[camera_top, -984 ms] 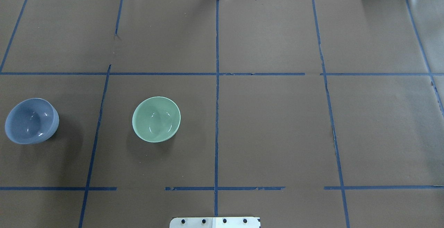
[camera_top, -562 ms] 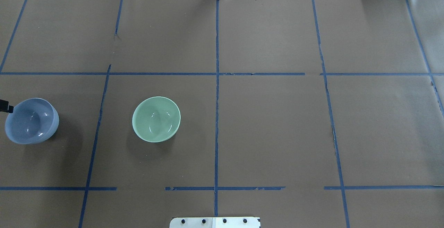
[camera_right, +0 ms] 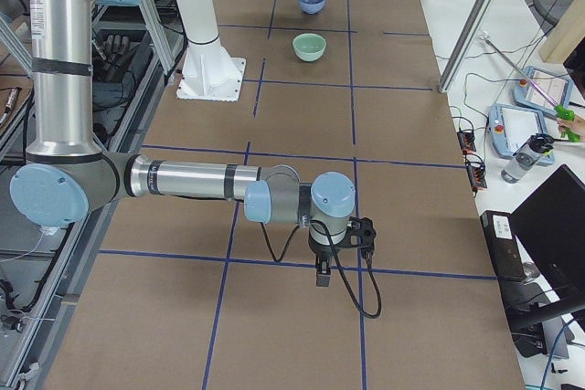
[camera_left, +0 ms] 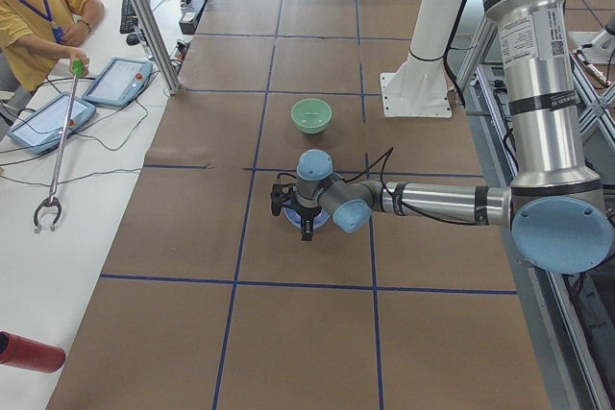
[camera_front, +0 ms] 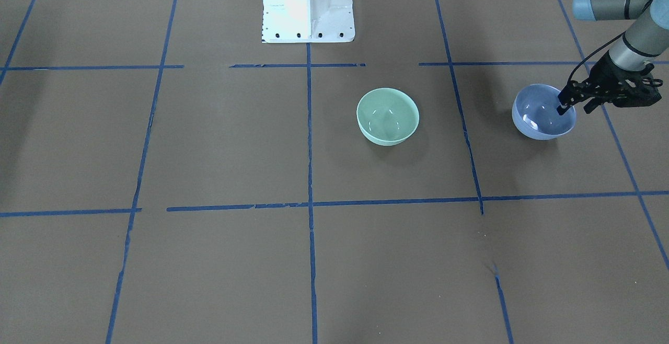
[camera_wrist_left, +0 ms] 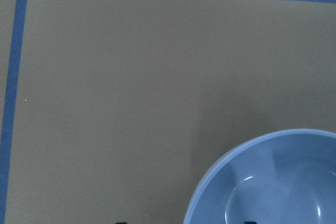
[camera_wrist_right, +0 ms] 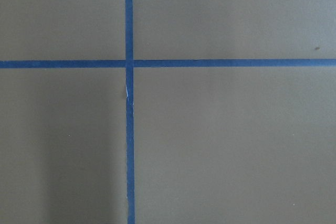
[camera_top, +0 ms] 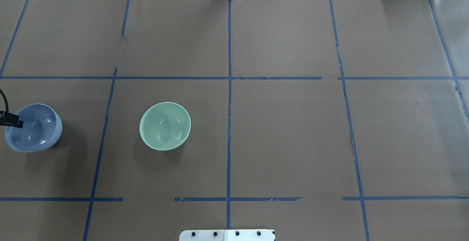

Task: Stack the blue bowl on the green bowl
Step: 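Lower the left gripper to the blue bowl's rim and grasp it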

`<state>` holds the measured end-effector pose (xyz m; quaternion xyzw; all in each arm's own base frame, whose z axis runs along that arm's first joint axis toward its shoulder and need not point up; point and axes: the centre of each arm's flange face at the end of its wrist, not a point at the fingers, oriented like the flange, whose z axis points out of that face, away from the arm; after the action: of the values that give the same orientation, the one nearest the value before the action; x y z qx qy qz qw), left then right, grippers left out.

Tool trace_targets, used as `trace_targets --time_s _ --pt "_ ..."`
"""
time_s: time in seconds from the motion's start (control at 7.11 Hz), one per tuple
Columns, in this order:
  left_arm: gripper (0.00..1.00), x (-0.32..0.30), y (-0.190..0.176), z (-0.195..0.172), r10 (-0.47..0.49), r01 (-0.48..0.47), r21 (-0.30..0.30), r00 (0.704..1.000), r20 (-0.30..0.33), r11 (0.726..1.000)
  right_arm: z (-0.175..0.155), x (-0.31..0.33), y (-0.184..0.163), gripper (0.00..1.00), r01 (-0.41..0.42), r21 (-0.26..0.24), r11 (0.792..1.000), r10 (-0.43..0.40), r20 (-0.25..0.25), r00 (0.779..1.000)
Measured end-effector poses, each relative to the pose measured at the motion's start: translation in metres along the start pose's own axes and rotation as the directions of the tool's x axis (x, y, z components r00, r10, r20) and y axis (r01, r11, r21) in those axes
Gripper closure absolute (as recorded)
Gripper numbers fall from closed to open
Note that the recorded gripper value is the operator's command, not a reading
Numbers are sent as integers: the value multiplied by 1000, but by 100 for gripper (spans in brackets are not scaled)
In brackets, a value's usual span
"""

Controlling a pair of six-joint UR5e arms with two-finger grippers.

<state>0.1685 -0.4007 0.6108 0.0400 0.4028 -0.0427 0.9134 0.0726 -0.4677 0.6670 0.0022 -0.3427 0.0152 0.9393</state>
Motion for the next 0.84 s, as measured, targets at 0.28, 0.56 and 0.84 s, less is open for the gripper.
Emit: trace_targets --time_s 0.28,0.56,0.84 --pt "100 1 0 -2 -3 3 0 1000 -1 1000 0 0 0 0 0 0 1000 0 0 1000" --pt "100 10 -2 -15 3 -2 22 1000 -21 1000 0 0 0 0 0 0 1000 0 0 1000" --pt "100 39 -9 -60 1 2 66 999 -42 998 0 0 0 0 0 0 1000 0 0 1000"
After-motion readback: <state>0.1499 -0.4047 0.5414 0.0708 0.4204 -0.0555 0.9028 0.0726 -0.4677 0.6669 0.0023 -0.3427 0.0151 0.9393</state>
